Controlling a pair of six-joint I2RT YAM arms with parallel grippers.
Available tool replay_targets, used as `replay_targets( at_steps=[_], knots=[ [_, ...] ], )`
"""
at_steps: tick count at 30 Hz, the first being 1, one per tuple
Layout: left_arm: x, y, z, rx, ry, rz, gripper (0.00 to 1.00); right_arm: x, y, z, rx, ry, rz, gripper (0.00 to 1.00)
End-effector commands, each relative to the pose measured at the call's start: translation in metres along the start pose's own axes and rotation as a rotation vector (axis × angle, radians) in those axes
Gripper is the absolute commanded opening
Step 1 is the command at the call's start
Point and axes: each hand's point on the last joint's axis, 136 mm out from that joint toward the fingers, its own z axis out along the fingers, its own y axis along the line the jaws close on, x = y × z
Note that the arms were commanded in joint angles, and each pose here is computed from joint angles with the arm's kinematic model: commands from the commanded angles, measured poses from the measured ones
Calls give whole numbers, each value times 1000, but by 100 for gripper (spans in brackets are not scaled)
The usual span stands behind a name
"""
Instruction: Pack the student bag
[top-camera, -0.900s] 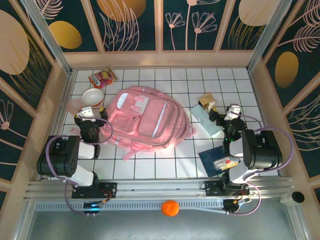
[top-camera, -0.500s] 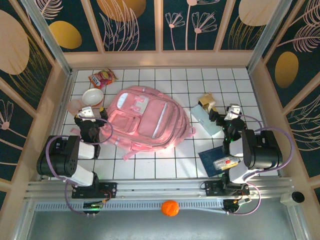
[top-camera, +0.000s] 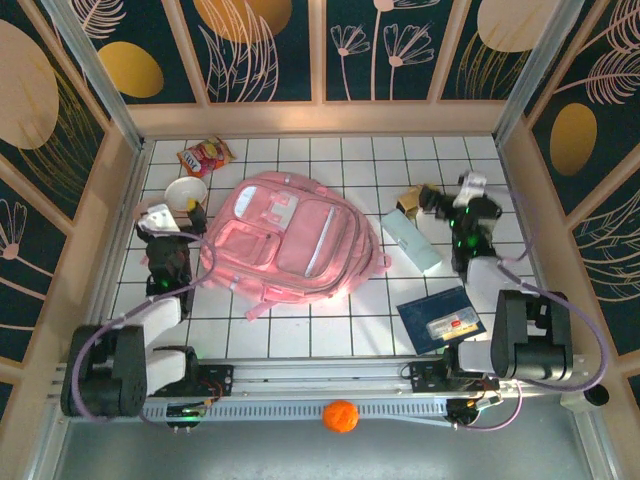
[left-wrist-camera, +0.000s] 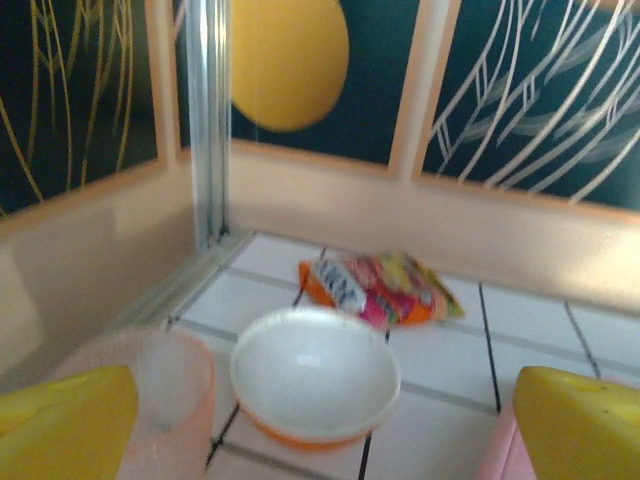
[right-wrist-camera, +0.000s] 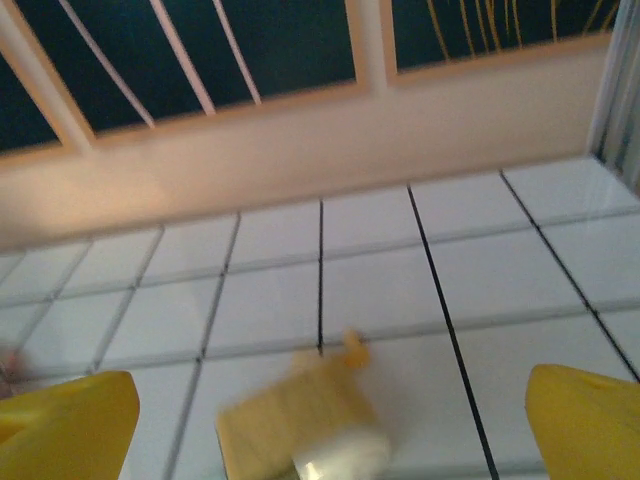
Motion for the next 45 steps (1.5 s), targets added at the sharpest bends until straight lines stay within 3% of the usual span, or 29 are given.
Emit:
replay_targets(
  at_steps=[1, 5, 8, 10, 12, 15, 16, 22, 28, 40, 45],
  knots=[
    [-3, -14, 1, 41, 129, -142, 86, 18, 14, 0, 6, 319, 181, 99],
    [-1, -43, -7, 152, 295, -277, 69, 13, 69, 2, -97, 380, 192, 99],
    [20, -56, -19, 169, 477, -312, 65, 30, 118, 3, -179, 435, 169, 99],
    [46, -55, -34, 131, 622, -321, 64, 52, 145, 7, -224, 515, 153, 99],
    [72, -55, -51, 122, 738, -331, 54, 76, 164, 11, -256, 590, 126, 99],
    [106, -56, -76, 141, 832, -382, 45, 116, 183, 13, -259, 678, 105, 97],
    [116, -56, -84, 144, 850, -404, 43, 127, 192, 12, -287, 708, 111, 91],
    [147, -59, -92, 174, 888, -472, 42, 171, 219, -12, -353, 803, 223, 77],
    [152, -69, -55, 174, 874, -439, 43, 202, 251, -61, -374, 868, 288, 75],
    [152, -119, 49, 262, 861, -391, 46, 203, 341, -91, -490, 808, 428, 75],
    [144, -123, 72, 253, 835, -351, 48, 192, 338, -97, -458, 757, 432, 77]
  ],
)
